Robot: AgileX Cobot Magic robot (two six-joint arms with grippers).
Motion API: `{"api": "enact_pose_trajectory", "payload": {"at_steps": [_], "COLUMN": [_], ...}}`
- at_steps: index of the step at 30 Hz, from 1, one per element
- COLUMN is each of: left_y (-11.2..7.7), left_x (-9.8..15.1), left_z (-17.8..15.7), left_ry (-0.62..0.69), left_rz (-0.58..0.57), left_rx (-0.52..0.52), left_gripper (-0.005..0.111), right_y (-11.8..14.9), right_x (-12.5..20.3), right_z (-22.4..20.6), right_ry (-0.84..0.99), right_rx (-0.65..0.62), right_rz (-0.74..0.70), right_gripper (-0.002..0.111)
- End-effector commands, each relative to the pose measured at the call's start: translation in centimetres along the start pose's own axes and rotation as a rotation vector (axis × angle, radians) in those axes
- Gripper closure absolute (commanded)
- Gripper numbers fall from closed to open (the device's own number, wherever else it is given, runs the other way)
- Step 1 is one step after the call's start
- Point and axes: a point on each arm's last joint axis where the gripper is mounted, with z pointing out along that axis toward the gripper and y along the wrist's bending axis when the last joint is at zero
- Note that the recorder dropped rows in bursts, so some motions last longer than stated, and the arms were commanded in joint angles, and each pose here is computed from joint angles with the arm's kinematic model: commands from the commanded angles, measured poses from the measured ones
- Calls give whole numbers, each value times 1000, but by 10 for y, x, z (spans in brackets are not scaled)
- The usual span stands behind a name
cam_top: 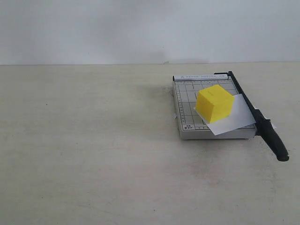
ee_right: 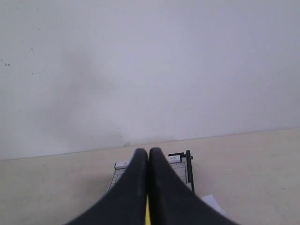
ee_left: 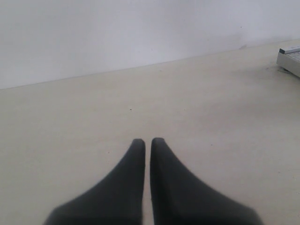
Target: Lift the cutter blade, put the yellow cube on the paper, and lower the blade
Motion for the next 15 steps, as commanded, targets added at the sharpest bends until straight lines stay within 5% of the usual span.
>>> {"api": "enact_pose_trajectory", "payload": {"at_steps": [1,15], "left_y": [0,0], "left_x": [1,1], "left_z": [0,0], "left_ry": [2,2], "left_rz": [-4,-4], "left_rx": [2,2], "left_gripper": [102,102], "right_y": [-3,-4], "right_x": [11,17], "right_z": [-17,-21], "right_ry": [13,9], "right_rx": [5,4], "right_rz": [38,60], "right_gripper": [108,108]}}
